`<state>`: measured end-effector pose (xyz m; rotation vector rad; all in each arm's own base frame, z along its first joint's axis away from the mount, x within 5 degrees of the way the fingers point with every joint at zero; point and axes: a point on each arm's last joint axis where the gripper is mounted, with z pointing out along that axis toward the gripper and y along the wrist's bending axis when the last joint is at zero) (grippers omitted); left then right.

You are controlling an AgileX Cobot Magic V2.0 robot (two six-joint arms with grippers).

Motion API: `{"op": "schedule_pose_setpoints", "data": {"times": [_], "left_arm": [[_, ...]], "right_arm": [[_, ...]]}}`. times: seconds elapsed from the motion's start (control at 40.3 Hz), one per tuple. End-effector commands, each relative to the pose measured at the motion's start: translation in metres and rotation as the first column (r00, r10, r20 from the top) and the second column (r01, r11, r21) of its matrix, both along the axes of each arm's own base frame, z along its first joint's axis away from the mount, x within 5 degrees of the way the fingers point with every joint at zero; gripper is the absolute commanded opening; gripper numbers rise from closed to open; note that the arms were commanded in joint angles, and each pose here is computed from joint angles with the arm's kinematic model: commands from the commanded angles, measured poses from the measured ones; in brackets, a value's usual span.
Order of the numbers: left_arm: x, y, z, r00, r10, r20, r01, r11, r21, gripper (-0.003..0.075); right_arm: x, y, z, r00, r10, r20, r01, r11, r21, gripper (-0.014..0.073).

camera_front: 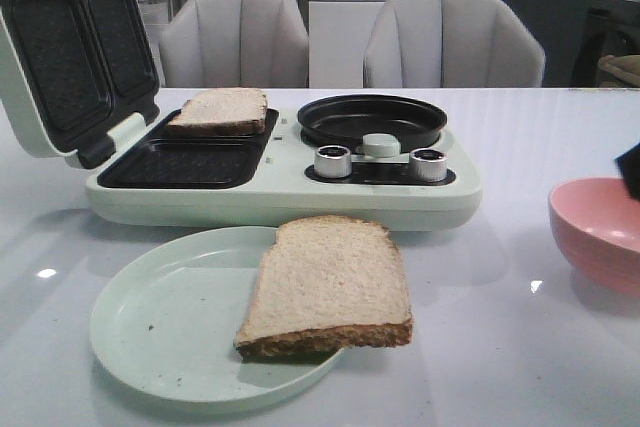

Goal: Make breakfast with bread and shrimp
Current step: 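Move the right gripper toward the remaining bread slice on the plate, then grasp the remaining bread slice edge with the right gripper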

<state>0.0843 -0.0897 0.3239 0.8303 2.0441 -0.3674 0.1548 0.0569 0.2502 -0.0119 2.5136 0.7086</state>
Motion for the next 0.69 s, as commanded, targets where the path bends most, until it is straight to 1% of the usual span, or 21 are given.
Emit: {"op": "schedule_pose_setpoints", "data": {"times": [0.0, 0.174, 0.323, 0.496, 0.67], "left_arm": [[0.000, -0.003, 0.015, 0.998, -0.022, 0.065, 0.027, 0.997, -0.066, 0.0380], [0.000, -0.003, 0.015, 0.998, -0.023, 0.063, 0.027, 0.997, -0.067, 0.0380], [0.000, -0.003, 0.015, 0.998, -0.023, 0.063, 0.027, 0.997, -0.067, 0.0380], [0.000, -0.003, 0.015, 0.998, -0.023, 0.064, 0.027, 0.997, -0.068, 0.0380], [0.000, -0.003, 0.015, 0.998, -0.023, 0.064, 0.027, 0.997, -0.068, 0.0380]], "right_arm": [[0.015, 0.016, 0.001, 1.000, 0.020, 0.014, -0.021, 0.996, 0.087, 0.0454], [0.034, 0.036, -0.019, 0.999, 0.027, -0.044, -0.021, 0.991, 0.130, 0.0454], [0.048, 0.050, -0.037, 0.995, 0.030, -0.091, -0.017, 0.990, 0.143, 0.0454], [0.069, 0.065, -0.046, 0.991, 0.052, -0.127, -0.031, 0.986, 0.162, 0.0452], [0.095, 0.074, -0.053, 0.988, 0.049, -0.147, -0.026, 0.988, 0.153, 0.0452]]}}
